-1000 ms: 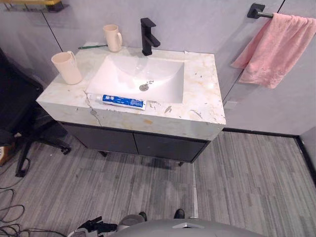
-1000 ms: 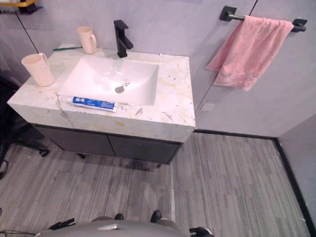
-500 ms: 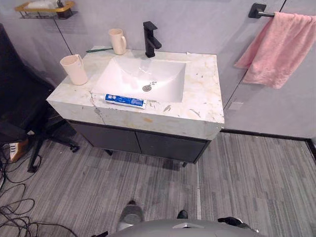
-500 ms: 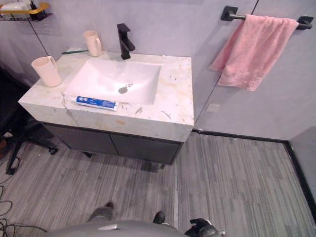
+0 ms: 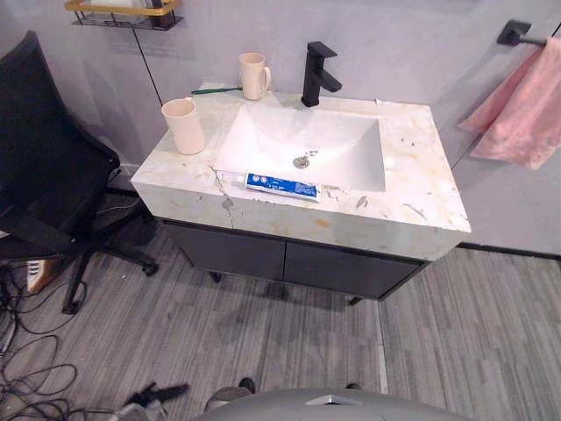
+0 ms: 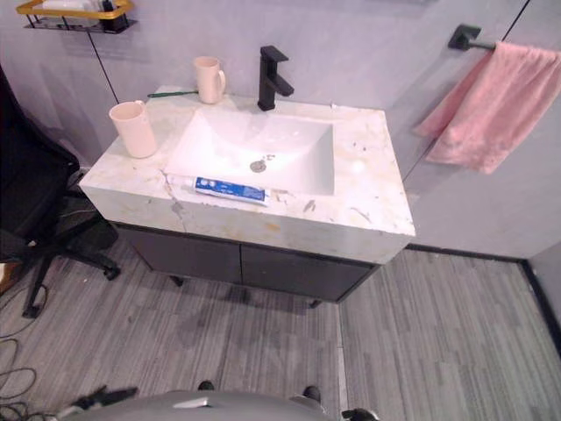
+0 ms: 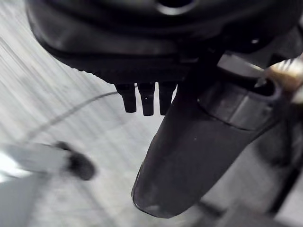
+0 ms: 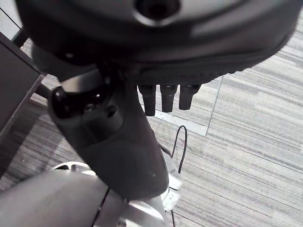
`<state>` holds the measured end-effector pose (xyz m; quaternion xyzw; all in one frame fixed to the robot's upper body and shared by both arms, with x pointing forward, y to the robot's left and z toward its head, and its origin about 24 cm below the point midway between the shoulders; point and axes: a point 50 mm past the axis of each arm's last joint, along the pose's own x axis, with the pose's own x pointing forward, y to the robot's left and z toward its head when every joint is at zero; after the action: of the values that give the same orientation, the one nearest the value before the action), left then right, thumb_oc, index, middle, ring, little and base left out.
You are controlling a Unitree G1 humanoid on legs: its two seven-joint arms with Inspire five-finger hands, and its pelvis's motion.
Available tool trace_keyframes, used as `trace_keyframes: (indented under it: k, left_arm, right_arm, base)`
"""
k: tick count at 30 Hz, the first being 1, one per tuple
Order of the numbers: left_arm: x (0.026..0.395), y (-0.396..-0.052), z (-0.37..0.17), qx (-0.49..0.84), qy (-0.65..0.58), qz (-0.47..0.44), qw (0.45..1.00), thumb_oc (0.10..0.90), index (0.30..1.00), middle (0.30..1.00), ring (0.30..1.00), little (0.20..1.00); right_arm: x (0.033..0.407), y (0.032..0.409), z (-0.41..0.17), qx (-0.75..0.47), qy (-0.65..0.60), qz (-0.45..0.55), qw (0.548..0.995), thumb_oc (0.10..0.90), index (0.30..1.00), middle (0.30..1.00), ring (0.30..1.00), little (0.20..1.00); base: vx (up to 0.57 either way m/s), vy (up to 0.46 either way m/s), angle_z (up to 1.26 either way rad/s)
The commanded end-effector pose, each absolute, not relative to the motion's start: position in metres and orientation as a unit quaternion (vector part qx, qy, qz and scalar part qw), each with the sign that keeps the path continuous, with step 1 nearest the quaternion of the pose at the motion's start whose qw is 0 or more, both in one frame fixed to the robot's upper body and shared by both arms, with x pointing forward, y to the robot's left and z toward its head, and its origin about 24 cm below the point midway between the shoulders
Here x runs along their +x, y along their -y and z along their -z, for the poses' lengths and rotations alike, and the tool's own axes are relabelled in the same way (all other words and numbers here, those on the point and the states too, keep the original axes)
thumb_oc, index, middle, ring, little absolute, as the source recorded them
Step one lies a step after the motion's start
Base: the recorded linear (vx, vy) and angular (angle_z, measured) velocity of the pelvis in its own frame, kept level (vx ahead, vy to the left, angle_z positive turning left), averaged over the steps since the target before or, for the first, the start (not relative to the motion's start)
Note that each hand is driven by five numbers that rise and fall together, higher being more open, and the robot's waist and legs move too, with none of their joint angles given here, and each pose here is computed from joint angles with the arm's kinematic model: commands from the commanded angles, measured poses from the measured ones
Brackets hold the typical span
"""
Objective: Organize the bathroom.
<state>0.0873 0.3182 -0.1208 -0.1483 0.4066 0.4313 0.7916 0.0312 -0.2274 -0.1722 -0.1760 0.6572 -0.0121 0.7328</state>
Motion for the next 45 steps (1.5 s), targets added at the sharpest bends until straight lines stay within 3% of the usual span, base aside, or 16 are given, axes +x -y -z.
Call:
trace_keyframes:
  k: [1,2,3,5,8,9,11,14,17,18,24,36,45]
  left_arm:
    - [0.137,-0.374,0.043,-0.062,-0.156,-0.582,0.795,0.800,0.900,0.900,0.900,0.900]
    - [0.145,-0.388,0.004,-0.027,-0.054,-0.616,0.785,0.800,0.900,0.900,0.900,0.900]
    - [0.145,-0.388,0.004,-0.027,-0.054,-0.616,0.785,0.800,0.900,0.900,0.900,0.900]
    - [0.163,-0.396,-0.082,0.061,0.122,-0.609,0.782,0.800,0.900,0.900,0.900,0.900]
    - [0.168,-0.391,-0.106,0.097,0.174,-0.594,0.780,0.800,0.900,0.900,0.900,0.900]
    - [0.180,-0.375,-0.162,0.152,0.278,-0.541,0.779,0.800,0.900,0.900,0.900,0.900]
    - [0.194,-0.351,-0.199,0.216,0.333,-0.432,0.810,0.800,0.900,0.900,0.900,0.900]
    - [0.216,-0.324,-0.221,0.318,0.314,-0.287,0.847,0.800,0.900,0.900,0.900,0.900]
    - [0.226,-0.309,-0.232,0.356,0.300,-0.200,0.862,0.800,0.900,0.900,0.900,0.900]
    - [0.233,-0.294,-0.240,0.389,0.287,-0.125,0.866,0.800,0.900,0.900,0.900,0.900]
    - [0.264,-0.272,-0.249,0.451,0.162,0.038,0.877,0.800,0.900,0.900,0.900,0.900]
    - [0.301,-0.290,-0.252,0.521,0.032,0.066,0.850,0.800,0.900,0.900,0.900,0.900]
    - [0.312,-0.288,-0.258,0.553,0.023,0.089,0.828,0.800,0.900,0.900,0.900,0.900]
  right_arm:
    - [0.047,0.233,0.170,-0.172,-0.640,0.038,0.748,0.800,0.900,0.900,0.900,0.900]
    - [0.043,0.228,0.171,-0.163,-0.642,0.043,0.748,0.800,0.900,0.900,0.900,0.900]
    - [0.043,0.228,0.171,-0.163,-0.642,0.043,0.748,0.800,0.900,0.900,0.900,0.900]
    - [0.033,0.218,0.173,-0.142,-0.649,0.053,0.745,0.800,0.900,0.900,0.900,0.900]
    - [0.030,0.215,0.174,-0.138,-0.651,0.054,0.745,0.800,0.900,0.900,0.900,0.900]
    - [0.021,0.211,0.175,-0.132,-0.653,0.057,0.744,0.800,0.900,0.900,0.900,0.900]
    - [0.019,0.211,0.175,-0.131,-0.652,0.056,0.744,0.800,0.900,0.900,0.900,0.900]
    - [0.020,0.215,0.175,-0.141,-0.654,0.041,0.742,0.800,0.900,0.900,0.900,0.900]
    - [0.021,0.218,0.175,-0.146,-0.656,0.034,0.740,0.800,0.900,0.900,0.900,0.900]
    - [0.023,0.222,0.174,-0.151,-0.658,0.028,0.738,0.800,0.900,0.900,0.900,0.900]
    - [0.026,0.233,0.172,-0.176,-0.663,0.001,0.727,0.800,0.900,0.900,0.900,0.900]
    - [0.023,0.243,0.170,-0.206,-0.675,-0.026,0.708,0.800,0.900,0.900,0.900,0.900]
    - [0.022,0.247,0.169,-0.212,-0.675,-0.024,0.707,0.800,0.900,0.900,0.900,0.900]
  base:
    - [0.01,-0.080,0.24]
    - [0.01,-0.060,0.20]
    - [0.01,-0.094,0.08]
    - [0.02,-0.118,0.01]
    - [0.02,-0.063,0.17]
    - [0.04,-0.050,0.12]
    - [0.03,-0.029,0.28]
    - [0.00,0.014,0.12]
    - [-0.01,0.015,-0.11]
    - [-0.03,0.028,-0.18]
    - [-0.01,0.024,-0.18]
    - [0.01,0.017,-0.08]
    - [0.01,-0.006,-0.01]
